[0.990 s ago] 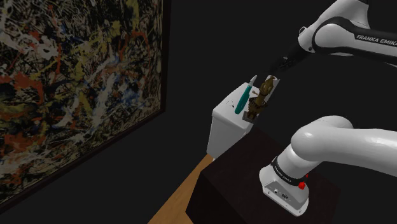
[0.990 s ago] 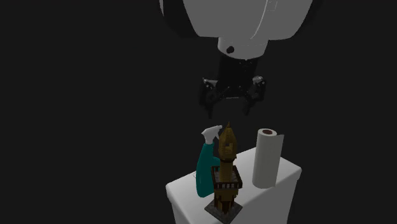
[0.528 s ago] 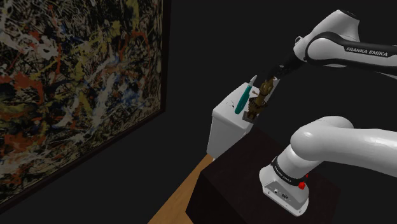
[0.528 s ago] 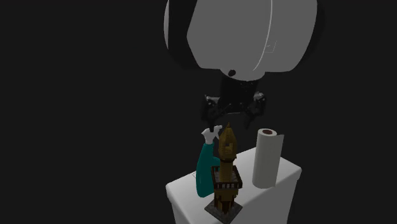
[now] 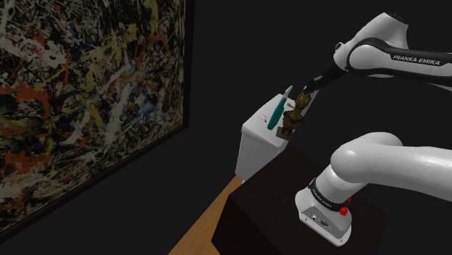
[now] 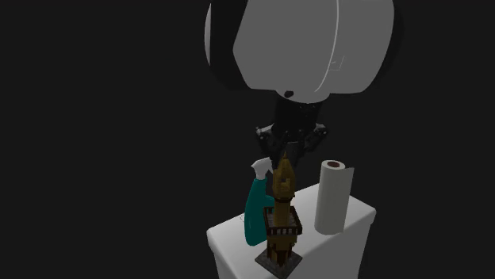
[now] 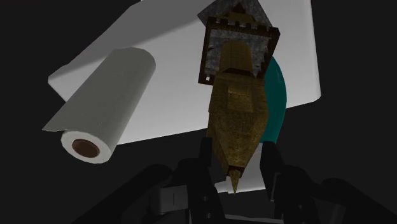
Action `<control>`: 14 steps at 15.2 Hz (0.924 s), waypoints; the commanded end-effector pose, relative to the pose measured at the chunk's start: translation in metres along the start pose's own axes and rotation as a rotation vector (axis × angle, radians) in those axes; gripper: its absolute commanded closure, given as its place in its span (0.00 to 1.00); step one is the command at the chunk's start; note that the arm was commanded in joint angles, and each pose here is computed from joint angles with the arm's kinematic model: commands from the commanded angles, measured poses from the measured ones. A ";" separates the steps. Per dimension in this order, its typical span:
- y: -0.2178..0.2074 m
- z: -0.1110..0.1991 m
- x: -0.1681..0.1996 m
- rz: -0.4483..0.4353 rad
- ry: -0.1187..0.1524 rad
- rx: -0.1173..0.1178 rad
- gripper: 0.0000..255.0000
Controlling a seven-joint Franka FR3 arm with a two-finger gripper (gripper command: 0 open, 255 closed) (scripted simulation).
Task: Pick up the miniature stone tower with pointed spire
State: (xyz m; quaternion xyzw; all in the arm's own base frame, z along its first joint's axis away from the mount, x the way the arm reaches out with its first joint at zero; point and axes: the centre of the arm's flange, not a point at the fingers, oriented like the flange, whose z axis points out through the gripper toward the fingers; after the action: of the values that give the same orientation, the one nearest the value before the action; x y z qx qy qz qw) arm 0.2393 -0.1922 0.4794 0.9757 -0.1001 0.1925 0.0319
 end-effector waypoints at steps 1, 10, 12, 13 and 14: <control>0.000 0.001 0.000 0.000 -0.003 0.001 1.00; 0.001 -0.034 0.014 0.000 -0.003 0.001 1.00; 0.001 -0.044 0.018 0.000 -0.003 0.001 1.00; 0.001 -0.049 0.020 0.000 -0.003 0.001 1.00; 0.001 -0.054 0.022 0.000 -0.003 0.001 1.00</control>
State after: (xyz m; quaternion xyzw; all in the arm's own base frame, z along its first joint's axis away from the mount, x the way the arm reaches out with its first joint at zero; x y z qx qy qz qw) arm 0.2384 -0.1915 0.5317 0.9760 -0.1000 0.1910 0.0313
